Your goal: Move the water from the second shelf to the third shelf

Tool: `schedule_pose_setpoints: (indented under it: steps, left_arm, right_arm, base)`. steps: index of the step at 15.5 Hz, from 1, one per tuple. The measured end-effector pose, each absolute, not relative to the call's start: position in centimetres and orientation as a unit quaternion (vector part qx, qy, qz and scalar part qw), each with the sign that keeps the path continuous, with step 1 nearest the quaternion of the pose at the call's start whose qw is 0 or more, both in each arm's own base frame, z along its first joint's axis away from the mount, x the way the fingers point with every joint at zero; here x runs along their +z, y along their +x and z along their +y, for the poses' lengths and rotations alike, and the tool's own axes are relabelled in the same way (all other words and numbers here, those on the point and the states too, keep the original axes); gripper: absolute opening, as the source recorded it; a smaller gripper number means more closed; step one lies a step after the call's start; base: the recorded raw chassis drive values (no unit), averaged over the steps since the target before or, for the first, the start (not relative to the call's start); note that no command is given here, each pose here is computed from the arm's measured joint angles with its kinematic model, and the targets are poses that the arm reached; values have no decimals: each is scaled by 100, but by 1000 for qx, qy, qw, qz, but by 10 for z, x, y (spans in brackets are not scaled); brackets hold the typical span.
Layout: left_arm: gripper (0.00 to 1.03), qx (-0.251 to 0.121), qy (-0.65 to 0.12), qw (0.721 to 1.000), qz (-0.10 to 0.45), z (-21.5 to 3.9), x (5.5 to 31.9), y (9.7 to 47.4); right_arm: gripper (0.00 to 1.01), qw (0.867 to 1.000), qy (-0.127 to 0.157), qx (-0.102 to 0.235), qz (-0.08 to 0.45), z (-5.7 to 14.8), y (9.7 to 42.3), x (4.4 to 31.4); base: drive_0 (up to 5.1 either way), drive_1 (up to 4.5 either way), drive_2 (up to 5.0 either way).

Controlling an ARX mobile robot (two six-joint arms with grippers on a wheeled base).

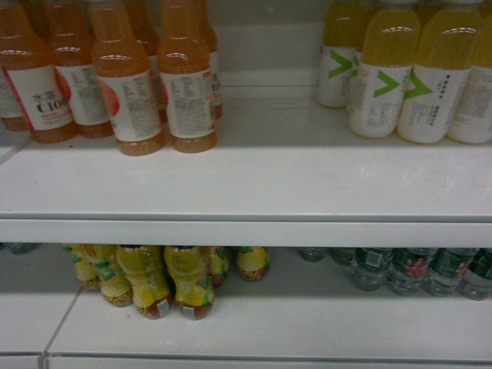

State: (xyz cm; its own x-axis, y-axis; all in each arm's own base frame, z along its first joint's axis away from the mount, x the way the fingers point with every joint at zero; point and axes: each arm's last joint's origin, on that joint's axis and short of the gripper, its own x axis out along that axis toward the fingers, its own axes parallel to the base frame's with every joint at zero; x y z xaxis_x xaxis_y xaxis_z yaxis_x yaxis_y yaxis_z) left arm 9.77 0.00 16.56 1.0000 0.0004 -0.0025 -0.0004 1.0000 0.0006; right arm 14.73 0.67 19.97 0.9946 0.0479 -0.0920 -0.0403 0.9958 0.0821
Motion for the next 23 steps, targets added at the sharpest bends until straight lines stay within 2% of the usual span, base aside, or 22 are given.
schedule_pose_setpoints:
  steps: [23]
  left_arm:
    - [98,0,0,1000,1,0,166,98]
  right_arm:
    - [40,998,40,22,47,7,147,200]
  base:
    - [-502,230,254]
